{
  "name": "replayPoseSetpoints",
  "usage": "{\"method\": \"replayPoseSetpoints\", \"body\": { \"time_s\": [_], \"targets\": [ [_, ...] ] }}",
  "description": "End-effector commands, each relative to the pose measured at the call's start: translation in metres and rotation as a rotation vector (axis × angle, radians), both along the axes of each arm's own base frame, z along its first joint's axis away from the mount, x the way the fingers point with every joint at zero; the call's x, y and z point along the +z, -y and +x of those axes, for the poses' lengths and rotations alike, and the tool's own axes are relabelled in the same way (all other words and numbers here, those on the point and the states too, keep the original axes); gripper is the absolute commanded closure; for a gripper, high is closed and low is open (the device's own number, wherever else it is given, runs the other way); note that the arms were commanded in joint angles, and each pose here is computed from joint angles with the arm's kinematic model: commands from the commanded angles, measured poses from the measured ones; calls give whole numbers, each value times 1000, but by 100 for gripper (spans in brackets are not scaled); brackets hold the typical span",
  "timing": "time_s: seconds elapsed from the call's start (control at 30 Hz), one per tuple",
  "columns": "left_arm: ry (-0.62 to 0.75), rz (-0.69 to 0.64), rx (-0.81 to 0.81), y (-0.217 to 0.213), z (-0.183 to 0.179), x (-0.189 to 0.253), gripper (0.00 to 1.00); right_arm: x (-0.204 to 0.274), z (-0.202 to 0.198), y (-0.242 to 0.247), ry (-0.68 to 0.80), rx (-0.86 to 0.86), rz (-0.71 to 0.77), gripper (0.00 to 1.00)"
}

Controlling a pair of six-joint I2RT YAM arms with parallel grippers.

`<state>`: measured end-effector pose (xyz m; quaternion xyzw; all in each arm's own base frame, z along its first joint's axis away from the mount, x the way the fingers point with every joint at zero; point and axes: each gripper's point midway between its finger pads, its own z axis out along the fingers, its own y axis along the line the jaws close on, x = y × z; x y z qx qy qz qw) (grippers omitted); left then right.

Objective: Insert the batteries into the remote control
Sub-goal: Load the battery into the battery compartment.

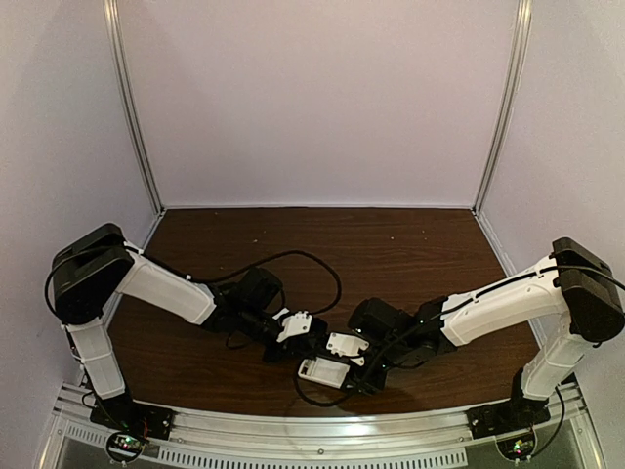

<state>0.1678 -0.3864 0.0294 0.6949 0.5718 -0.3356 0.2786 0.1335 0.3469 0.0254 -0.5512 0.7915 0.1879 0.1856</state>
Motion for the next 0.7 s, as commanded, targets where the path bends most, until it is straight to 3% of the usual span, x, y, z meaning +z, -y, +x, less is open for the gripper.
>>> {"method": "replayPoseSetpoints", "body": {
  "time_s": [0.0, 0.3, 0.53, 0.67],
  "targets": [
    [-140, 177, -34, -32, -41, -36, 95, 1, 19, 12, 44, -83, -40, 100],
    [-120, 269, -20, -46, -44, -56, 94, 3, 21, 14, 50, -95, -35, 100],
    [-106, 270, -16, -48, -45, -60, 89, 5, 21, 15, 52, -101, -27, 100],
    [-104, 270, -20, -47, -46, -60, 91, 8, 22, 16, 62, -108, -24, 100]
  ]
}}
